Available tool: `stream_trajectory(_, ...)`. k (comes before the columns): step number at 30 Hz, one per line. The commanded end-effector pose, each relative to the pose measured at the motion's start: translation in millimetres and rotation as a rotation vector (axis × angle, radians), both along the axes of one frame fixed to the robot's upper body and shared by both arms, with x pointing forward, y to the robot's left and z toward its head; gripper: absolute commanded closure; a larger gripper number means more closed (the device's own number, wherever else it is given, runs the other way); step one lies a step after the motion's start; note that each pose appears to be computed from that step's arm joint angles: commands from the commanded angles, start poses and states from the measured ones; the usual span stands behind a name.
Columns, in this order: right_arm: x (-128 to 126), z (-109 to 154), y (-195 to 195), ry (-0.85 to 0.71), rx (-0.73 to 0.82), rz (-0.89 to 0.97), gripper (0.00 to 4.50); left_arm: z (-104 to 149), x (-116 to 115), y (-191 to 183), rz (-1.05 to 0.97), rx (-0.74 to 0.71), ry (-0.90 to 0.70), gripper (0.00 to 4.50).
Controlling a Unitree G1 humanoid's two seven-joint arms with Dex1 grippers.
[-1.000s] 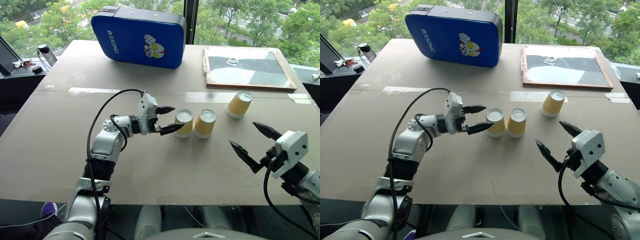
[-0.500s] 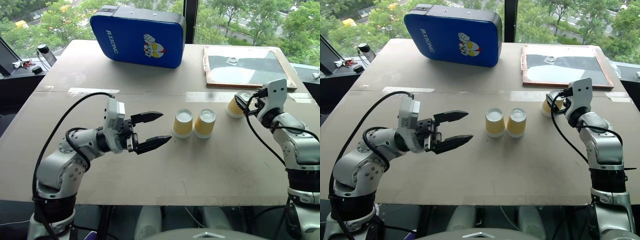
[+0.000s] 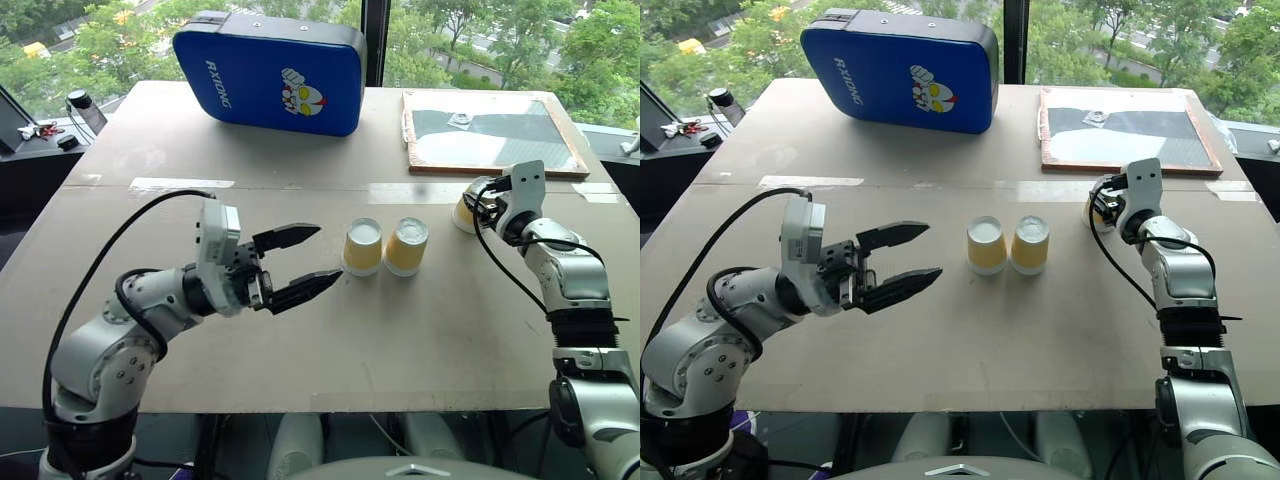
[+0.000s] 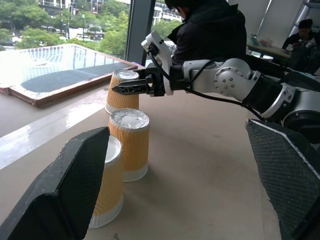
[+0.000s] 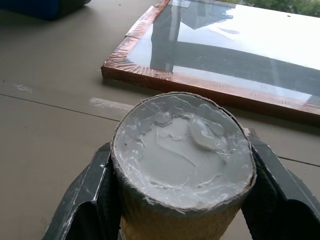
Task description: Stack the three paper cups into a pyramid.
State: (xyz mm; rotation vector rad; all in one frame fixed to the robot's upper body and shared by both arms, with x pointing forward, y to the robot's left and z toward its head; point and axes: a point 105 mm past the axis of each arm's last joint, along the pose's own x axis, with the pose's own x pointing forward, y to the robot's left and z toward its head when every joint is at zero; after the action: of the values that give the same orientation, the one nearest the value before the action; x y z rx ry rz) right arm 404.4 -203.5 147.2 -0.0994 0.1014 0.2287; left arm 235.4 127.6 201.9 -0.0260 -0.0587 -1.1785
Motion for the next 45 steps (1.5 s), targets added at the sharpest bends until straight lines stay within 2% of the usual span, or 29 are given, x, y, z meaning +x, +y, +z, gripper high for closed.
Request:
stream_trajectory(1, -5, 30, 0, -0.11, 0.001, 0.021, 2.19, 11, -6, 0, -0.009, -0.015, -0.067, 0.0)
stream_trajectory(6, -20, 61, 14, -0.187, -0.001, 0.155, 2.19, 13, 4, 9, 0.018, -0.098, -0.161, 0.0)
stream_trajectory(9, -36, 92, 36, -0.248, 0.018, 0.303, 2.19, 14, 6, 21, 0.02, -0.157, -0.143, 0.0)
stream_trajectory(12, -58, 119, 66, -0.291, 0.005, 0.475, 2.19, 6, -3, 40, -0.025, -0.124, -0.117, 0.0)
stream_trajectory(16, -80, 131, 98, -0.271, -0.014, 0.631, 2.19, -4, -14, 65, -0.032, -0.099, -0.041, 0.0)
stream_trajectory(20, -97, 127, 124, -0.226, -0.049, 0.755, 2.19, -11, -21, 82, 0.0, -0.097, -0.01, 0.0)
stream_trajectory(25, -104, 110, 137, -0.168, -0.095, 0.818, 2.19, -21, -28, 92, 0.046, -0.092, 0.011, 0.0)
stream_trajectory(33, -96, 96, 135, -0.124, -0.129, 0.8, 2.19, -24, -35, 93, 0.074, -0.097, 0.009, 0.0)
stream_trajectory(45, -89, 81, 130, -0.054, -0.146, 0.8, 2.19, -24, -33, 93, 0.076, -0.096, -0.001, 0.0)
